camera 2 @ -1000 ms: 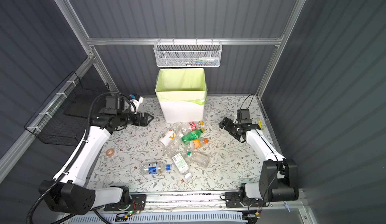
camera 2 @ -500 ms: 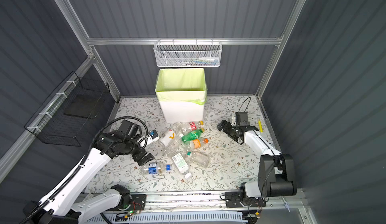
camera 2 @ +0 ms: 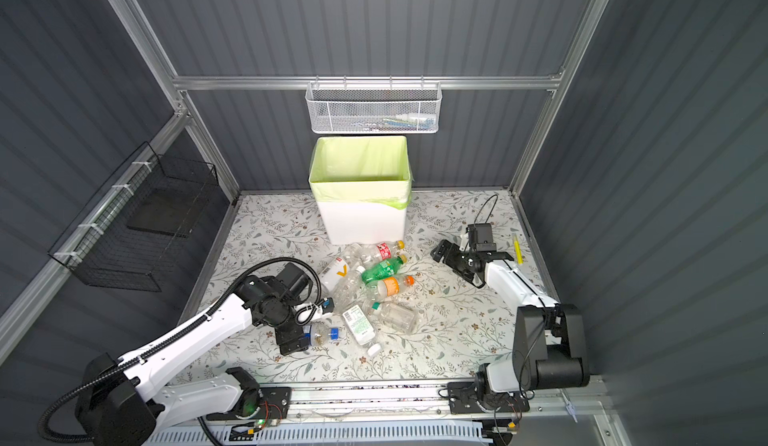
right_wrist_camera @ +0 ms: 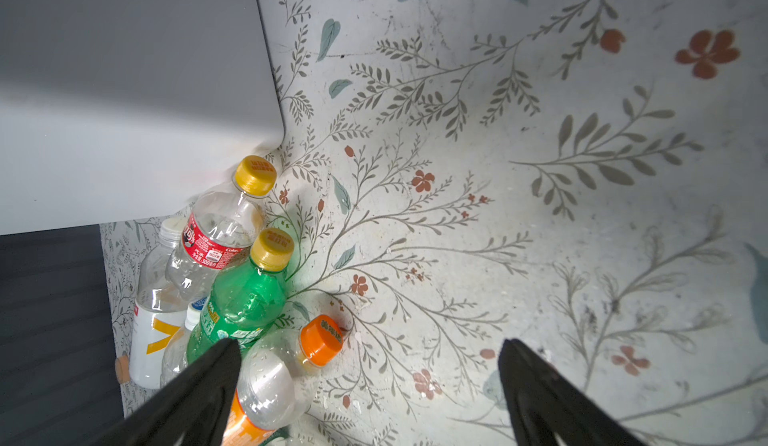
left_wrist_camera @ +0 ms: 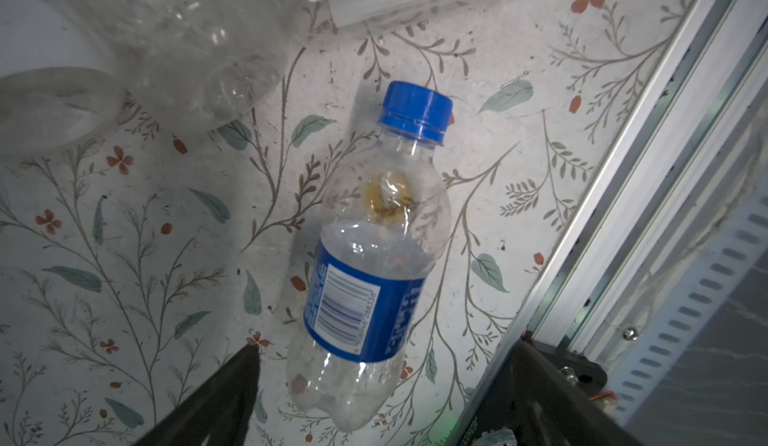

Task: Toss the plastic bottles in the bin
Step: 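Lower the left gripper to the blue-cap bottle nearest the robot and grasp it, then lift the blue-cap bottle with the left gripper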

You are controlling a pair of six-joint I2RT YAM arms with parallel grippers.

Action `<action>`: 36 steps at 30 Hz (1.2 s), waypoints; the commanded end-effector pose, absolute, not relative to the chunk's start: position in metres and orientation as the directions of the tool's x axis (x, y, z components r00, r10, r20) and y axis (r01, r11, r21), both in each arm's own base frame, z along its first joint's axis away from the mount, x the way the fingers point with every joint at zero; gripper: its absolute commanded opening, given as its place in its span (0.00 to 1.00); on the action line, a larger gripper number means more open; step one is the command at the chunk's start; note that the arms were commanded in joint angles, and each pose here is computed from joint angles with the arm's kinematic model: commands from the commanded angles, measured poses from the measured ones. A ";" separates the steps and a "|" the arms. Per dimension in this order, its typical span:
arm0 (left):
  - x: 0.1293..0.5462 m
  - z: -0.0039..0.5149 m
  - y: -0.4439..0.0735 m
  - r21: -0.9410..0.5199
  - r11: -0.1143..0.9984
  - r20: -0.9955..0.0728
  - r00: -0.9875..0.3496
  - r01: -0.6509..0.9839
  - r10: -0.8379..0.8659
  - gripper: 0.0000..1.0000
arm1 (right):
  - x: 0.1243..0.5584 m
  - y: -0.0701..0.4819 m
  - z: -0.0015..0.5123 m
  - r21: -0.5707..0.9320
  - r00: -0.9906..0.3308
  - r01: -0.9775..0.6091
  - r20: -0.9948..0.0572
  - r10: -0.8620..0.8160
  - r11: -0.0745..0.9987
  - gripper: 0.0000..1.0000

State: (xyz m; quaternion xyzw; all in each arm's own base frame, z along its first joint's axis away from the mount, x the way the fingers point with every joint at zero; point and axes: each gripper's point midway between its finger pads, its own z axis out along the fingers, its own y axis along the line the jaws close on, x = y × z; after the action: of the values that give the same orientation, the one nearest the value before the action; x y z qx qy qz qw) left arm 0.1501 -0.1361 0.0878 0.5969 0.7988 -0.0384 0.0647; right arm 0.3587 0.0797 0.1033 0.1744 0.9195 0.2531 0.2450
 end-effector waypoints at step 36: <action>0.188 0.100 -0.146 0.209 0.454 -0.304 -0.384 0.866 0.872 0.51 | 0.388 0.080 0.140 0.699 -0.774 0.080 -0.405 0.486 0.711 0.99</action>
State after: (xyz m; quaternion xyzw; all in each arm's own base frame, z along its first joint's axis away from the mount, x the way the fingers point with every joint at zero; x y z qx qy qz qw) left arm 0.1802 -0.1419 0.0739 0.5407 0.8281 0.0081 0.1478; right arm 0.3827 0.0672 0.1317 0.1582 0.9052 0.2576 0.2987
